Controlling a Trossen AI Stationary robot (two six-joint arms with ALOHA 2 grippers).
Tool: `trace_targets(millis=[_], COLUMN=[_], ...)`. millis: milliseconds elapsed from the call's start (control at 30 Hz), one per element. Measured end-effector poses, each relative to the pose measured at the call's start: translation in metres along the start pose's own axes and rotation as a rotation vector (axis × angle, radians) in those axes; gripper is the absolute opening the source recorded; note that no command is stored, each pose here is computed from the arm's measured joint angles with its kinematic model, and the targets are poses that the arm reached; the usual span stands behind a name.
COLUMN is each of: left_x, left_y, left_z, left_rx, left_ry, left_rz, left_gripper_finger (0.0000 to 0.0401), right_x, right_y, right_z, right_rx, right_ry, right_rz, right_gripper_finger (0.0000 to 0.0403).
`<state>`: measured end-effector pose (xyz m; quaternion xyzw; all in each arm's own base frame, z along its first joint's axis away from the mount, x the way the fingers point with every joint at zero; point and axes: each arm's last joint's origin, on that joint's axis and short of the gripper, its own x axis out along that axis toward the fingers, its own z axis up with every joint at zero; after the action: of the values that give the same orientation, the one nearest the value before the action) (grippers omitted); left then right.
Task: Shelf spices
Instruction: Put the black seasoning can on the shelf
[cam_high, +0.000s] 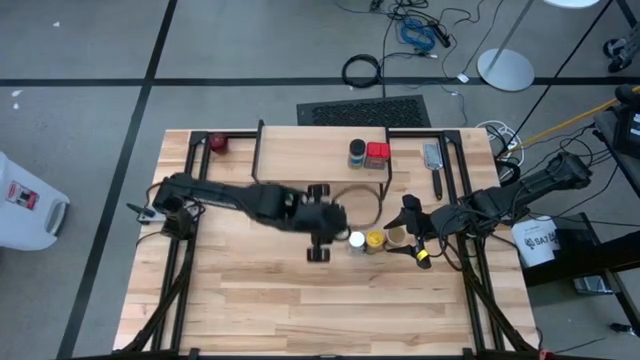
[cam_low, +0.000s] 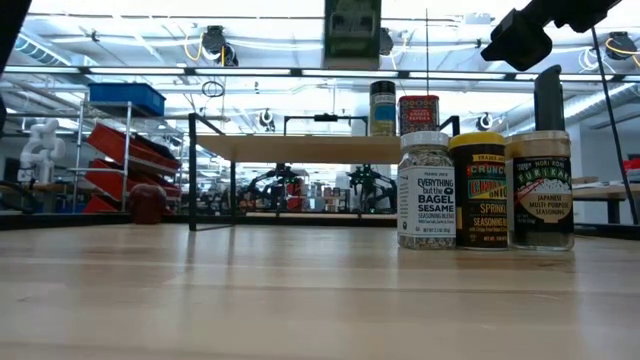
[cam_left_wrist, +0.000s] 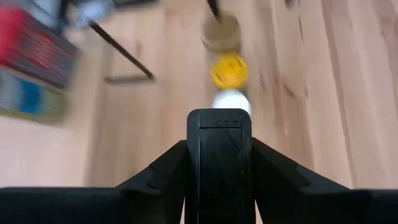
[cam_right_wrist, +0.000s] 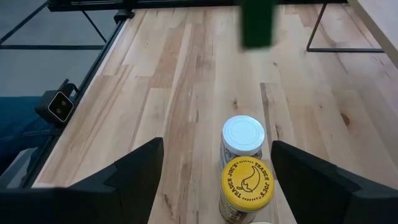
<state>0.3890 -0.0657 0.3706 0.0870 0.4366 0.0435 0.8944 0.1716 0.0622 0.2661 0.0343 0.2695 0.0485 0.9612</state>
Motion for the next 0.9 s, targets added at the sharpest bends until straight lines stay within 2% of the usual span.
trace_targets(millis=[167,367,633,733,900], left_x=[-0.022,-0.021,-0.017,-0.012,0.003], left_y=[0.043,0.101,0.160,0.172,0.186], left_z=[0.009,0.006,-0.005,-0.007,-0.014], left_rx=[0.016,-0.015,-0.089,-0.086,-0.081], left_ry=[-0.061,-0.058,-0.095,-0.109,-0.056], left_rz=[0.084,0.163,0.075,0.055,0.046], left_gripper_finger=[0.0155,0.0155,0.0155,0.0155,0.0155], right_x=[0.000,0.000,0.000,0.000,0.000], right_y=[0.000,0.000,0.000,0.000,0.000], right_z=[0.000,-0.001,-0.001,-0.001,-0.001], right_rx=[0.000,0.000,0.000,0.000,0.000], right_ry=[0.005,0.007,0.007,0.007,0.008], right_rz=[-0.001,-0.001,-0.001,-0.001,-0.001], right_gripper_finger=[0.0286,0.0286,0.0286,0.0286,0.0286])
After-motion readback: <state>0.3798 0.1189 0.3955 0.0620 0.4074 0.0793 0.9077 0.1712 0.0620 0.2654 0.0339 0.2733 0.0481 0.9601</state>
